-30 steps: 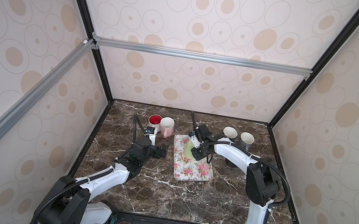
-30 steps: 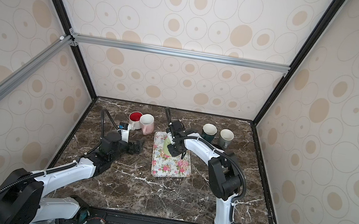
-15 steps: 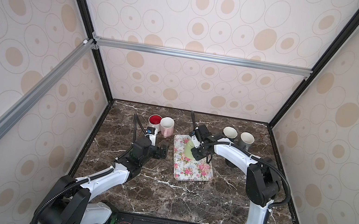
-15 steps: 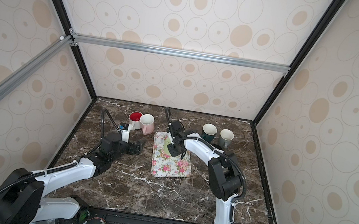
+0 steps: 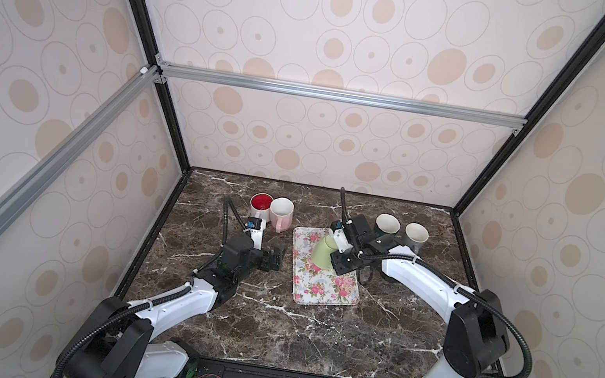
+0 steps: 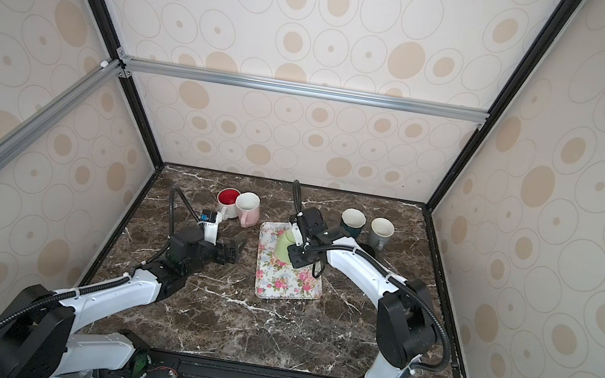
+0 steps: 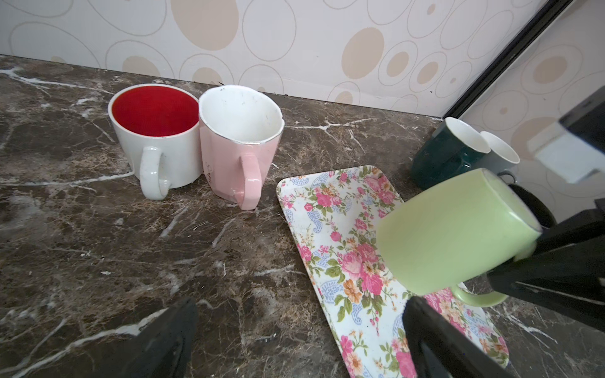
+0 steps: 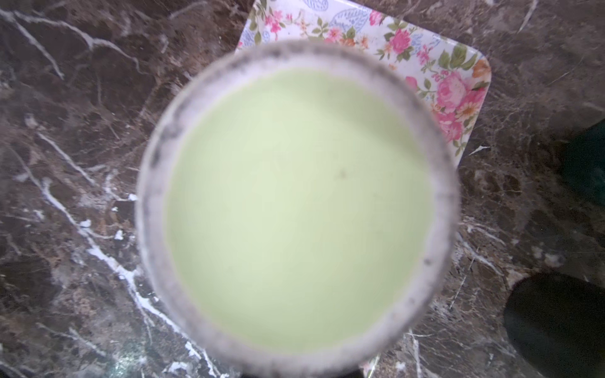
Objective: Turn the mug right side up
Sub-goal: Pick up the mug from the tray.
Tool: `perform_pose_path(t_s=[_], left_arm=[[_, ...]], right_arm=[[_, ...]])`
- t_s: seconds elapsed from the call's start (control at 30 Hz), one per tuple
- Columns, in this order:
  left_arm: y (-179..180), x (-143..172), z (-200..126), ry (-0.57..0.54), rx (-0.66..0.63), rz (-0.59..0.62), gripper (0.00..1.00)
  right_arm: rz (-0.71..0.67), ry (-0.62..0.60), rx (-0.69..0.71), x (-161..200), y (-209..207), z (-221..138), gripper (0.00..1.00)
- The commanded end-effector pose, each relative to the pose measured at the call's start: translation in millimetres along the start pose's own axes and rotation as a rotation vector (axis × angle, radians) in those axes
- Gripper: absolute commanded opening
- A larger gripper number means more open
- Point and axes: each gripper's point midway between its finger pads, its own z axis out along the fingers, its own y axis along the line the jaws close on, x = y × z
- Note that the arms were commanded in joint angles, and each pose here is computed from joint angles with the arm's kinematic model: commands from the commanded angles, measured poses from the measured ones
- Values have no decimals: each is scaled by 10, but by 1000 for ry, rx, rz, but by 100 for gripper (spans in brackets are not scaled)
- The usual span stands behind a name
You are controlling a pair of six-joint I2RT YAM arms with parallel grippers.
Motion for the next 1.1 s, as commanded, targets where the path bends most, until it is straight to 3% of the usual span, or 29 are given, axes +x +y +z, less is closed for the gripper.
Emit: perform_pose_path(t_s=[0.0, 0.47, 0.77, 1.07], left_arm=[[-122, -140, -52, -50, 51, -19, 98], [-441, -95, -93, -38, 197, -129, 98], [-842, -23, -182, -32, 289, -145, 98], [-1335, 32, -300, -33, 463, -183, 98]], right_arm=[[52, -144, -55, -233, 71, -258, 0], [156, -271, -91, -228, 6, -565, 0], [241, -361, -111, -237, -76, -691, 0], [315, -439, -155, -182, -133, -921, 0]])
